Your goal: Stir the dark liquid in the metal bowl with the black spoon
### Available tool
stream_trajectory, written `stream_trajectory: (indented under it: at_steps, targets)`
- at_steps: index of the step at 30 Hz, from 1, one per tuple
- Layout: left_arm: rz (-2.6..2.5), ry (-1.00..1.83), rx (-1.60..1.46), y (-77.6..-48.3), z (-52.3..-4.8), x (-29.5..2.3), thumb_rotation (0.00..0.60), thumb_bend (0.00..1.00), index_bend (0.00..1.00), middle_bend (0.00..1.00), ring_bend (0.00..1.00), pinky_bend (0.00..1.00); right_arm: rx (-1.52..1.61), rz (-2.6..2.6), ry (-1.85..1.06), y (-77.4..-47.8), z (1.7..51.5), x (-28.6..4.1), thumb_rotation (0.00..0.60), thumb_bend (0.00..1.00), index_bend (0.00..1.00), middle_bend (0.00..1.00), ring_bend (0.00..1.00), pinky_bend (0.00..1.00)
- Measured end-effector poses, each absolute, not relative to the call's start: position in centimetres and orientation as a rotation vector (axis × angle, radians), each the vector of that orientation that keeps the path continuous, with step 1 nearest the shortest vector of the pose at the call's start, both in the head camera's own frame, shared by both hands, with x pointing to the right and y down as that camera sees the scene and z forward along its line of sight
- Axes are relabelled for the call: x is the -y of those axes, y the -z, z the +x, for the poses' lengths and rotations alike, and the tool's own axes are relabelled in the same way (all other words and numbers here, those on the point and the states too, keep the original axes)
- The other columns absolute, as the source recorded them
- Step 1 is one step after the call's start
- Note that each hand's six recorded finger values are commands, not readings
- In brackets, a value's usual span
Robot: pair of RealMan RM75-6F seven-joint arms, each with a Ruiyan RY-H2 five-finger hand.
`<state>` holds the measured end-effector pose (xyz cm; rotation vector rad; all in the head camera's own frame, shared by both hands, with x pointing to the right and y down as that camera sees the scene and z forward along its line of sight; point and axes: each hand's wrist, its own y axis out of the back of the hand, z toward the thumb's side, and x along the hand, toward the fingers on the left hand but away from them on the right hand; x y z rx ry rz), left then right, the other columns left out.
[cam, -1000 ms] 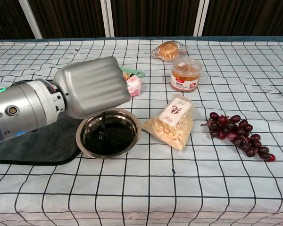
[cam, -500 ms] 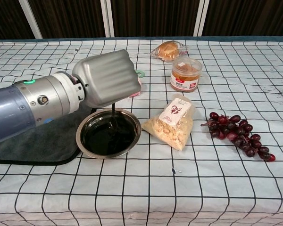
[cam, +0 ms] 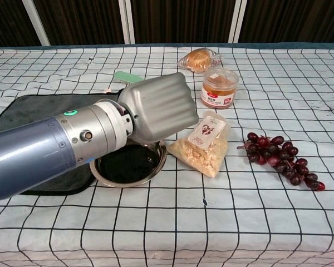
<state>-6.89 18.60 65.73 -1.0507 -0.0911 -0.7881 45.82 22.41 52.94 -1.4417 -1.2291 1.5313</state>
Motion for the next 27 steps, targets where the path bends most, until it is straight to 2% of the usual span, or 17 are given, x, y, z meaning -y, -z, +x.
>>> stream_trajectory:
  at_steps: [12,19,27]
  targets:
    - [-1.084,0.753,0.134,-64.4,-9.7,-20.7,0.6,0.51,0.66,0.94,0.95,0.92,1.22,-1.444,-1.533,-53.2,45.5,-22.5,0.6,0.13,0.08,0.03,0.13,0.25]
    - [-1.074,0.815,0.149,-64.8,-12.5,-19.5,0.6,0.51,0.66,0.94,0.96,0.92,1.216,-1.445,-1.54,-53.4,45.4,-22.5,0.6,0.13,0.08,0.03,0.13,0.25]
    - [-1.036,0.888,0.134,-66.1,-13.2,-16.6,0.6,0.51,0.66,0.94,0.96,0.92,1.211,-1.448,-1.547,-53.6,45.4,-22.5,0.6,0.13,0.08,0.03,0.13,0.25]
